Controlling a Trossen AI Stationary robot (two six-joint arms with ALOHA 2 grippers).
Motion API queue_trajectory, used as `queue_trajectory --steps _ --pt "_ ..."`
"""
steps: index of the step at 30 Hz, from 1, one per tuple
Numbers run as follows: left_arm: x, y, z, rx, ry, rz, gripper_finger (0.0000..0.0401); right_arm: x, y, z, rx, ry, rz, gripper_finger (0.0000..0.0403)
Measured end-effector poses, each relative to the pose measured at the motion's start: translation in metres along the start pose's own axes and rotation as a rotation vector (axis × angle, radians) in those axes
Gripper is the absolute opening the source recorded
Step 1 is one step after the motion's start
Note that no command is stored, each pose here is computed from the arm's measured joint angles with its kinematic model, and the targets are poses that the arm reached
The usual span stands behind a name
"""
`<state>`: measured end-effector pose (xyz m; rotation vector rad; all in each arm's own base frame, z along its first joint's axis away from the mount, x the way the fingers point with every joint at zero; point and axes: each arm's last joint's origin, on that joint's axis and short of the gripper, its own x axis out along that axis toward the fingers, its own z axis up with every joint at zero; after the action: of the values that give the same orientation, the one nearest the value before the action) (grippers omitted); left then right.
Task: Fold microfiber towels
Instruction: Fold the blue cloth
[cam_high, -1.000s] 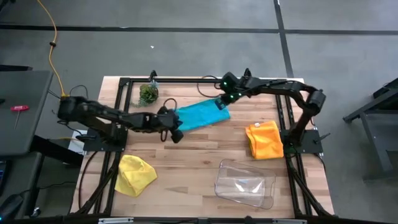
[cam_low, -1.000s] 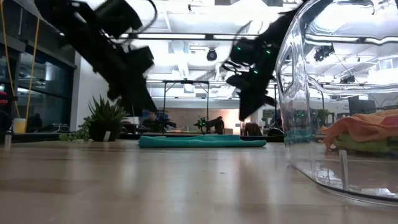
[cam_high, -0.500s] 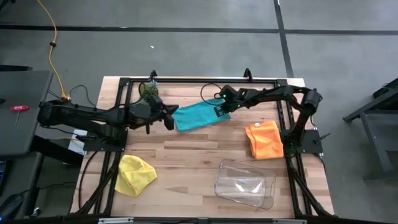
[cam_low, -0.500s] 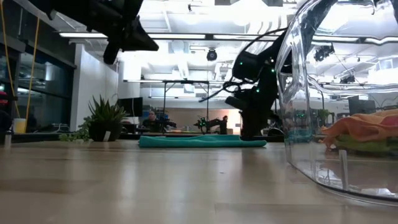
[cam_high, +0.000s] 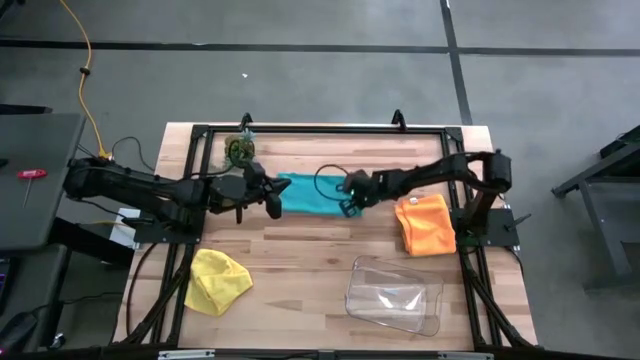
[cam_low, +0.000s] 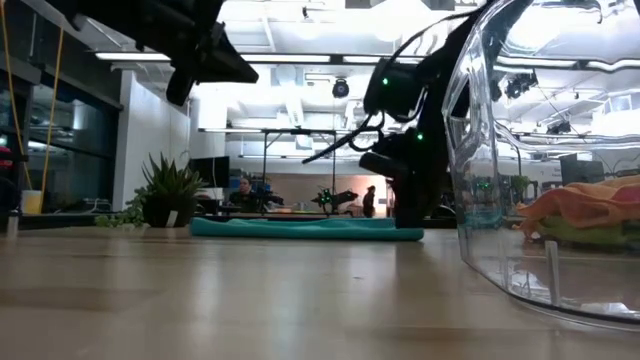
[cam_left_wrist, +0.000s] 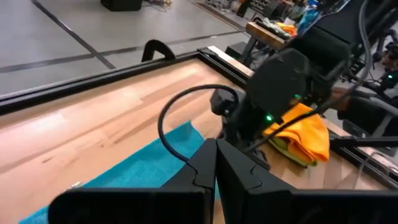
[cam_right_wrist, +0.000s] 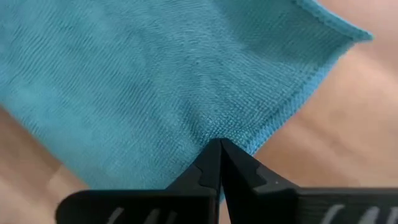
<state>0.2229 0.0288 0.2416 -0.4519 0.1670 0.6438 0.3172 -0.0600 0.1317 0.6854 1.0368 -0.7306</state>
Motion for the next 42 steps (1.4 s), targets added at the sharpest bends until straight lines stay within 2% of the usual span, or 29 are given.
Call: queue_trajectory --steps 5,12,15,19,24,28,33,42 --pt "-0.002 -0.003 -0.002 0.007 0.007 -0.014 0.0000 -0.013 0.009 -0.009 0.031 -0.015 0.009 0.0002" --pt "-0.001 -0.002 -0.001 0.031 0.005 -0.010 0.0000 -0.060 -0.007 -0.006 0.035 -0.059 -0.041 0.0003" --pt "-0.001 -0.001 -0.001 0.050 0.006 -0.005 0.0000 -0.069 -0.011 -0.006 0.044 -0.044 -0.002 0.0017" --pt "-0.001 -0.001 -0.001 0.091 0.008 -0.004 0.0000 -0.060 -0.018 -0.014 0.154 0.018 0.101 0.0072" --pt "-0.001 -0.001 -0.001 0.093 0.012 -0.010 0.0000 -0.042 -0.027 -0.023 0.320 0.027 0.196 0.0177" --pt "-0.001 -0.001 -0.002 0.097 0.013 -0.010 0.0000 -0.038 -0.034 -0.017 0.439 -0.004 0.194 0.0232" --pt "-0.001 -0.002 -0.002 0.144 0.025 -0.034 0.0000 -0.031 -0.033 -0.007 0.507 0.013 0.169 0.0238" --pt "-0.001 -0.002 -0.002 0.143 0.032 -0.051 0.0000 -0.008 -0.018 0.005 0.623 0.121 0.024 0.0208"
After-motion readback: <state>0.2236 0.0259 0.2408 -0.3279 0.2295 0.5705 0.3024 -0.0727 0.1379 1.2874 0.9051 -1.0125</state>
